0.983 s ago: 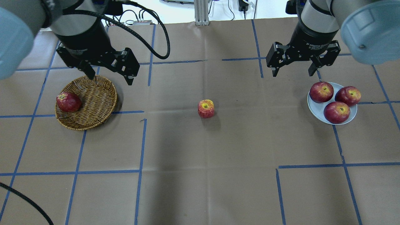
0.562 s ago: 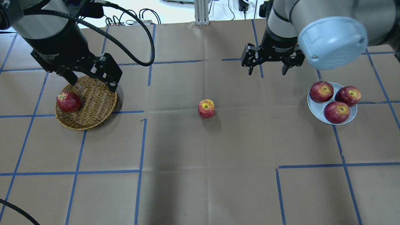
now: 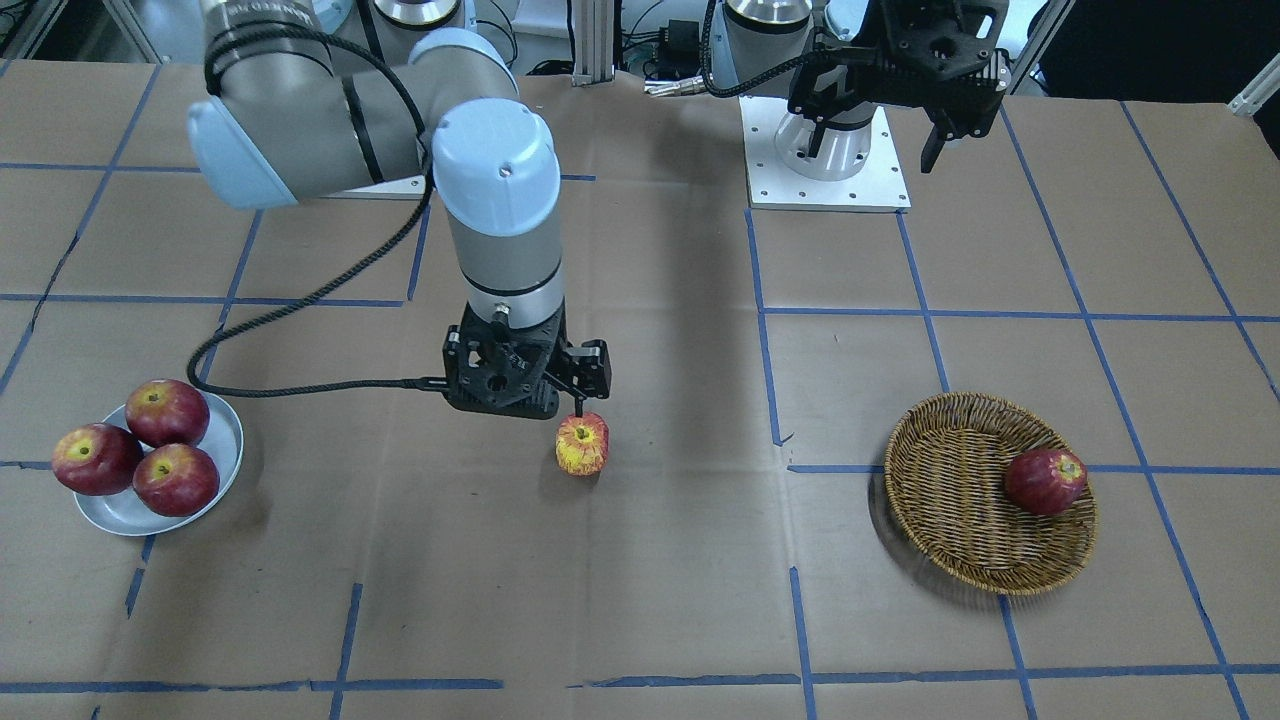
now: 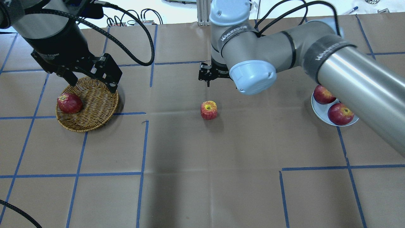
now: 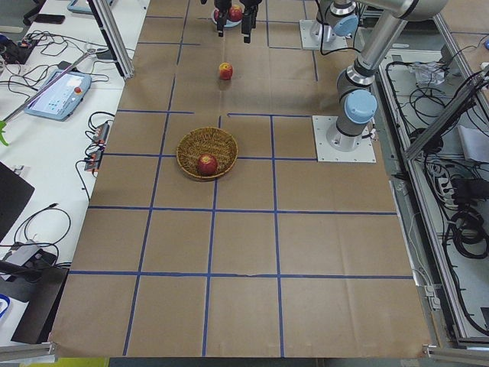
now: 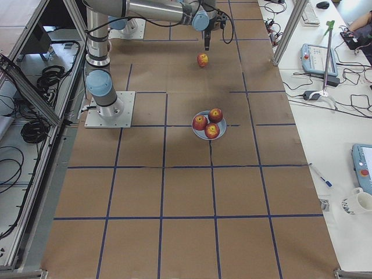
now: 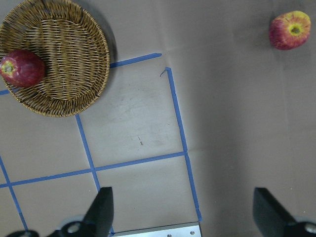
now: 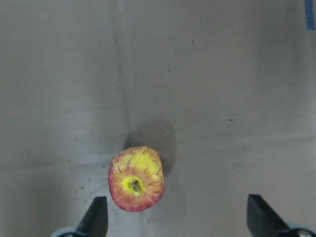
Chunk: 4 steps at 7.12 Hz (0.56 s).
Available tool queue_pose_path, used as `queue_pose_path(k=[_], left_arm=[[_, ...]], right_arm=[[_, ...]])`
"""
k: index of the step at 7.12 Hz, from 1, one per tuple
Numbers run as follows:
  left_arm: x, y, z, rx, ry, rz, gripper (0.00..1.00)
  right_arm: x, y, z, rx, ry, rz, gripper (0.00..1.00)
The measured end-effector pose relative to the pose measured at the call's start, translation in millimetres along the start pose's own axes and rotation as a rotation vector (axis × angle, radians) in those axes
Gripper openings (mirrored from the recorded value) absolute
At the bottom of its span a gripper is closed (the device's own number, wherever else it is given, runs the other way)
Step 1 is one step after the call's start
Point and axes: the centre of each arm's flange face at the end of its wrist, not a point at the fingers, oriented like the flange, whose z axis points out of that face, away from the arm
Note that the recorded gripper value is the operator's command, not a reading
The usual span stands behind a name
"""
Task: Transfer apple from basket to plate
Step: 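Reach the right gripper to the striped apple and grasp it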
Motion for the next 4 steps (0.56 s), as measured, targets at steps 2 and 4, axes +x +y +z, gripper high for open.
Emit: queue_pose_path(k=[2,4], left_arm=[[-0.1,-4.2,4.3,-0.009,0.000,0.002,0.99],[-0.1,-4.4,4.5,-0.010,0.000,0.004,0.99]], right_arm=[[-26.3,9.5,47.7,-0.003,0.016,-0.019,1.00],[-31.4,25.3,83.9,0.015,0.025,-0.047,1.00]])
